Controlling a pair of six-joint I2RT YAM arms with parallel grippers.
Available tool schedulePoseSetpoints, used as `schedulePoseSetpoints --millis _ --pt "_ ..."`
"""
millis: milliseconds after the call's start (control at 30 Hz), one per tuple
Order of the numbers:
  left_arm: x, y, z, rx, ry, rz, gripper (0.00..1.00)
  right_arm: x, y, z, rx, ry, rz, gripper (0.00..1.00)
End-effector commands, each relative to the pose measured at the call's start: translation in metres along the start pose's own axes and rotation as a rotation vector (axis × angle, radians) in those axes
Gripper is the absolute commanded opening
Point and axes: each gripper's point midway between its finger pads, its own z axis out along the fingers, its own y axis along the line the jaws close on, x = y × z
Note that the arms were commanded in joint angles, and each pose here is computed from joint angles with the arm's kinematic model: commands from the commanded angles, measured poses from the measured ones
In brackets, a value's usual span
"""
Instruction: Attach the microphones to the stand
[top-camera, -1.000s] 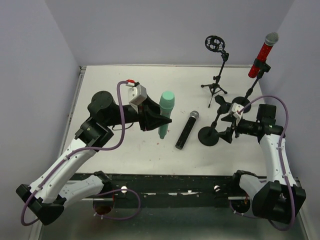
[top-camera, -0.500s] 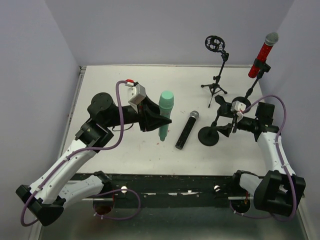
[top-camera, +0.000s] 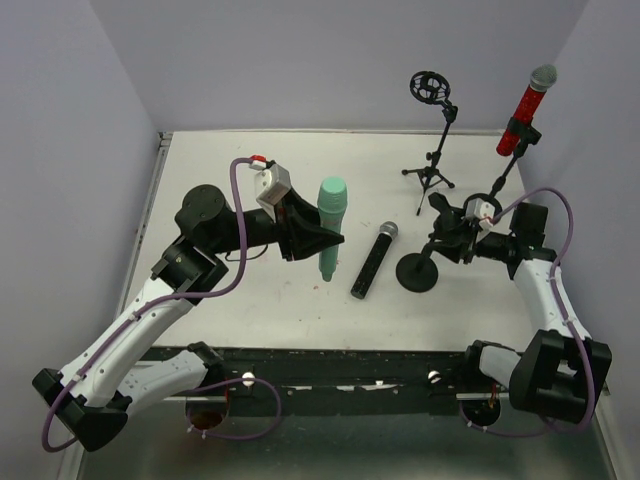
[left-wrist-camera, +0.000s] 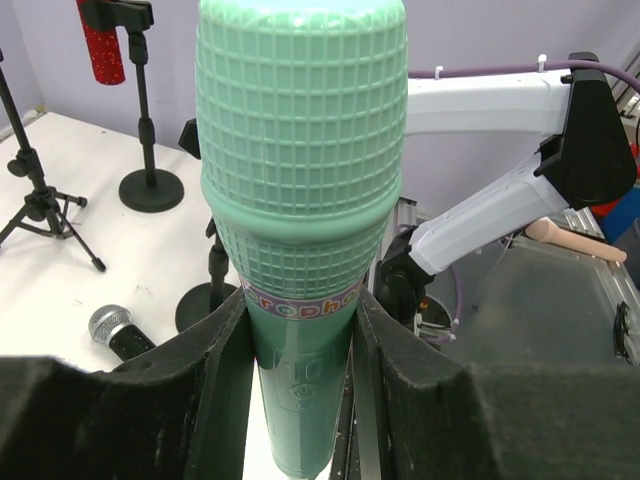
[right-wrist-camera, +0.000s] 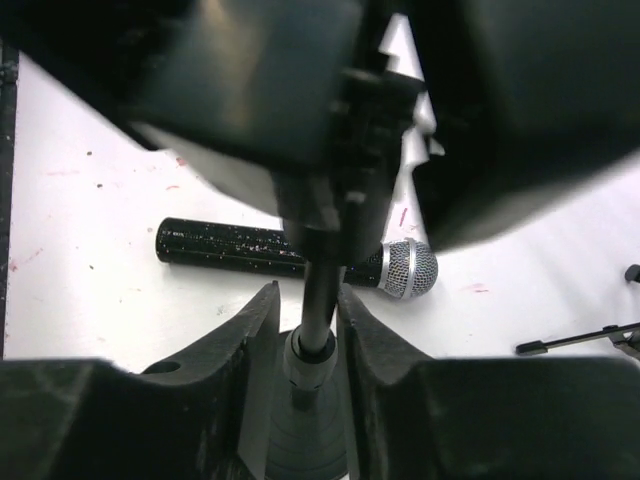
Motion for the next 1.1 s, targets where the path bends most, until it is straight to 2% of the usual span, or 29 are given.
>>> schedulePoseSetpoints --millis 0,100,233,333,467,767,933,1067 --pt "-0.005 0.005 0.001 -0.025 -0.017 0.012 0.00 -0.010 0.005 0.001 -0.046 -0.053 -0.027 0.33" --pt "-0.006 0.006 0.002 -0.025 -0.013 0.012 0.00 -0.009 0.009 0.003 -0.072 -0.061 -0.038 0.28" --pt "-0.008 0.006 0.003 -0.024 -0.015 0.014 0.00 -0.012 0.018 0.009 -0.124 -0.070 -0.076 0.17" --pt "-0.008 0.007 0.003 -0.027 -0.016 0.011 0.00 -0.016 0.032 0.016 -0.190 -0.082 -0.116 0.15" --pt "-0.008 0.007 0.003 -0.034 -0.017 0.008 0.00 -0.025 0.048 0.020 -0.245 -0.117 -0.056 0.12" --pt "-0.009 0.010 0.004 -0.039 -0.019 0.011 0.00 -0.035 0.062 0.025 -0.289 -0.129 -0.072 0.11" --pt "-0.008 0.011 0.005 -0.039 -0.014 0.006 0.00 -0.032 0.090 0.036 -0.387 -0.128 -0.008 0.12" --pt "-0.006 0.011 0.005 -0.040 -0.012 0.005 0.00 -0.036 0.096 0.039 -0.408 -0.142 0.016 0.13"
